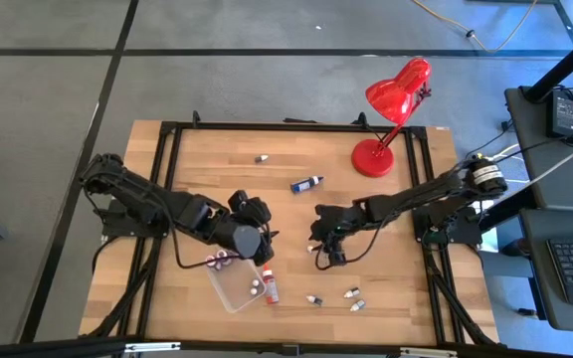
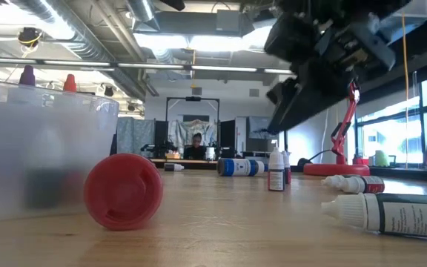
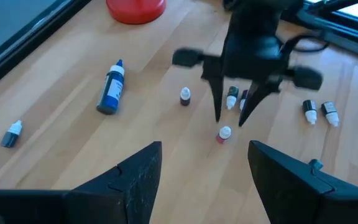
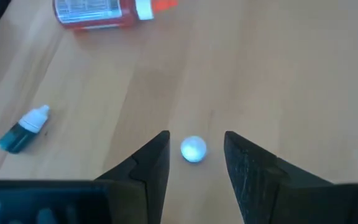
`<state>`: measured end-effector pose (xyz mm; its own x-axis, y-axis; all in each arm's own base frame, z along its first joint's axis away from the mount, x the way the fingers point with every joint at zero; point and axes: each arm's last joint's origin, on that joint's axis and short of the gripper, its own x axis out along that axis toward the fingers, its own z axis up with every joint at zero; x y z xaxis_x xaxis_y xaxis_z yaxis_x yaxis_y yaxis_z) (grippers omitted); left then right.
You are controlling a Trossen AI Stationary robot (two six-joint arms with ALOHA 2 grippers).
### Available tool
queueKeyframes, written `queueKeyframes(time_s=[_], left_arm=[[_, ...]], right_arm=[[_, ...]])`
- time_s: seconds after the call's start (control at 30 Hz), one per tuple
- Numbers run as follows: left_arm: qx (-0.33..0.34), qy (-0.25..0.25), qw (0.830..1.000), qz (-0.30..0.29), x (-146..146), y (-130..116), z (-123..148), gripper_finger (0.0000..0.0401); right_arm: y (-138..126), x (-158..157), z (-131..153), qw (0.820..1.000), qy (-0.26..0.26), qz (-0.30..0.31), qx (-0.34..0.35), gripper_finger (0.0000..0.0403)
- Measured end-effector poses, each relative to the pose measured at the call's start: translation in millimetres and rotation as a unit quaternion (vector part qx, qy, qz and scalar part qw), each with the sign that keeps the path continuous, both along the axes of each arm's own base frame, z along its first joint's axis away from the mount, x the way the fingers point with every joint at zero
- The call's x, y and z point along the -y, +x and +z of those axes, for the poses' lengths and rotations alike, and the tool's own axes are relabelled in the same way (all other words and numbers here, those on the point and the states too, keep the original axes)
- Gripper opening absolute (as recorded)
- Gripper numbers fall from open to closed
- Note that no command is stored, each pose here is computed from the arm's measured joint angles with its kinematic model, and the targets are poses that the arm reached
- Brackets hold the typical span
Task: Pick & Place food coloring
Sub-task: Put the pink food coloring bottle into the transparent bin
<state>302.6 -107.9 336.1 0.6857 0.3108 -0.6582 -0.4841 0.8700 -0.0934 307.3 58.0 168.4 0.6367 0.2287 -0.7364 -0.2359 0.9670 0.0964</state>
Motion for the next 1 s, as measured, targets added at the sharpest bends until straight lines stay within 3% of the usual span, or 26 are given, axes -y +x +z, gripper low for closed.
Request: queueKeyframes(time_s=[0.17, 0.47, 1.0], left_arm=[[0.006, -0.014, 1.0, 0.006, 4.6, -1.6, -0.1, 0.0232], [0.015, -0.023, 1.0, 0.007, 13.5, -5.1, 0.1, 0.0231], [0.028, -0.033, 0.999, 0.022, 18.8, -7.3, 0.5, 0.023]], right_arm=[[3.9, -5.9, -17.9, 0.999, 0.009, 0.02, -0.025, 0.0155], [8.9, -12.8, -32.5, 0.999, -0.04, 0.009, -0.019, 0.0138], [12.6, -16.0, -30.5, 0.999, -0.025, 0.031, 0.006, 0.0115]])
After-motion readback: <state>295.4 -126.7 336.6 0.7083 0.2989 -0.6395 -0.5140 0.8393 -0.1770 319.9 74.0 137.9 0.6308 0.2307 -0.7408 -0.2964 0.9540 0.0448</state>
